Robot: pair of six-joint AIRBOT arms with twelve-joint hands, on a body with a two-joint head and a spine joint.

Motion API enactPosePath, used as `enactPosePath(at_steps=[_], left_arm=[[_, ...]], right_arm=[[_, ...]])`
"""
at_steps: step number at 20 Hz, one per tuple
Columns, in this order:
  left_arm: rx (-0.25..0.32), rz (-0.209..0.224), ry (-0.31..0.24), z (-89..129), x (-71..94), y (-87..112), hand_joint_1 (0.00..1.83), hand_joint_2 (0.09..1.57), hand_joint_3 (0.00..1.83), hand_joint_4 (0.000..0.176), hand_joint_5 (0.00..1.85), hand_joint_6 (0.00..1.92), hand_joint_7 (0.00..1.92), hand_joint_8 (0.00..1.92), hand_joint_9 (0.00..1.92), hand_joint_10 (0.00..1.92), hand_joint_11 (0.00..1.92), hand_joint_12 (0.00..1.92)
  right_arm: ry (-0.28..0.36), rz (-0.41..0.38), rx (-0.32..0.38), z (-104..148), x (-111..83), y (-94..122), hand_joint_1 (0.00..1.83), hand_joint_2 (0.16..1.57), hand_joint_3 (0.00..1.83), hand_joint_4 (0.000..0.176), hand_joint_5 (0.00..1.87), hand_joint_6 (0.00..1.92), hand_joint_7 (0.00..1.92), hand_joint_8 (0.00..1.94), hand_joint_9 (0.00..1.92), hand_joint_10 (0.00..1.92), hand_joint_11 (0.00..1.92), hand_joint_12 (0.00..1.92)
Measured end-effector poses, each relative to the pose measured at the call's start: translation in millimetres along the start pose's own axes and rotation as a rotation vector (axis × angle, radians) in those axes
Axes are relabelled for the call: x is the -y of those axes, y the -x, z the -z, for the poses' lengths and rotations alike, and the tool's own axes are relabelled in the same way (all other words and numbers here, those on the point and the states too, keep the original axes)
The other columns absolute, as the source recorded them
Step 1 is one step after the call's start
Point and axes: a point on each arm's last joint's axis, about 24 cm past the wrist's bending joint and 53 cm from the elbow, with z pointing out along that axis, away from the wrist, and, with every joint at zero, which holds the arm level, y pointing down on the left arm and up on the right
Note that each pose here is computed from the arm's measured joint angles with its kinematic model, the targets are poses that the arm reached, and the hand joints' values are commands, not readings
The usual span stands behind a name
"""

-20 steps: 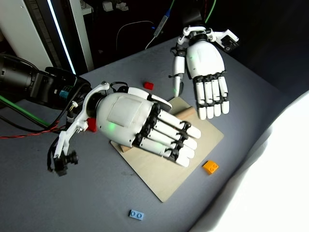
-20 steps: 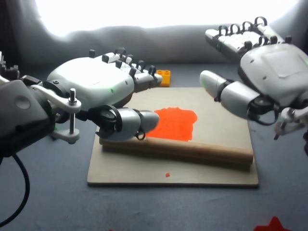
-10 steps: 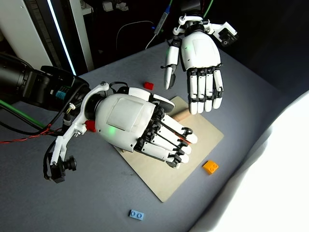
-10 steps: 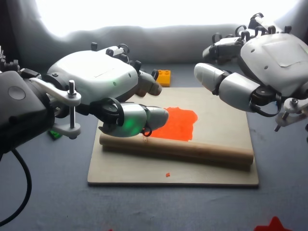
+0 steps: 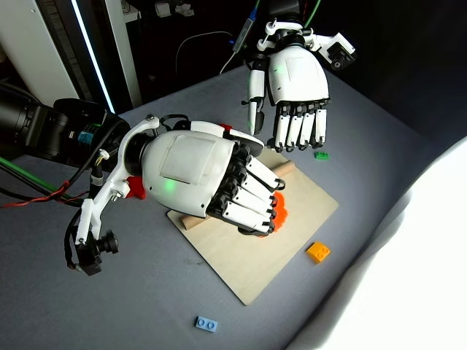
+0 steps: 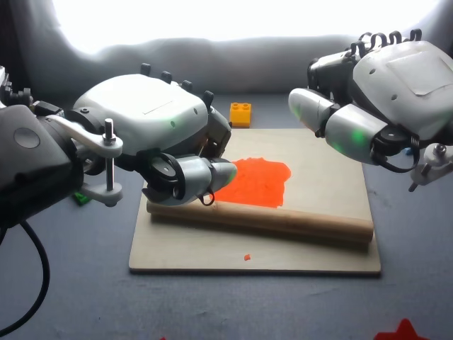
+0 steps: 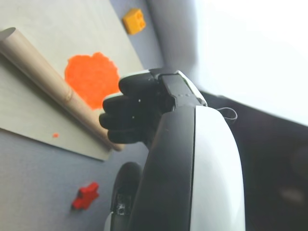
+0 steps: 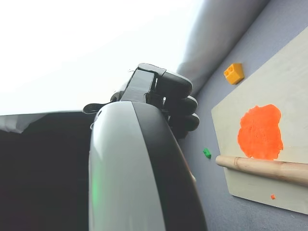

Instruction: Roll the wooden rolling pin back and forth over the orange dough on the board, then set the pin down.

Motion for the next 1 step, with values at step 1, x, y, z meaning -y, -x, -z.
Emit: enactPosePath(at_steps=[1], left_arm=[[0.000,0.001,-0.002,0.4,1.5,-0.7,0.13,1.56,0.01,0.000,0.77,1.68,0.88,1.57,0.74,1.79,0.50,1.91]], right_arm=[[0.000,0.000,-0.003,0.0,0.0,-0.7,0.00,1.50,0.01,0.000,0.98,1.45,1.14,1.45,0.96,1.79,0.63,1.92]])
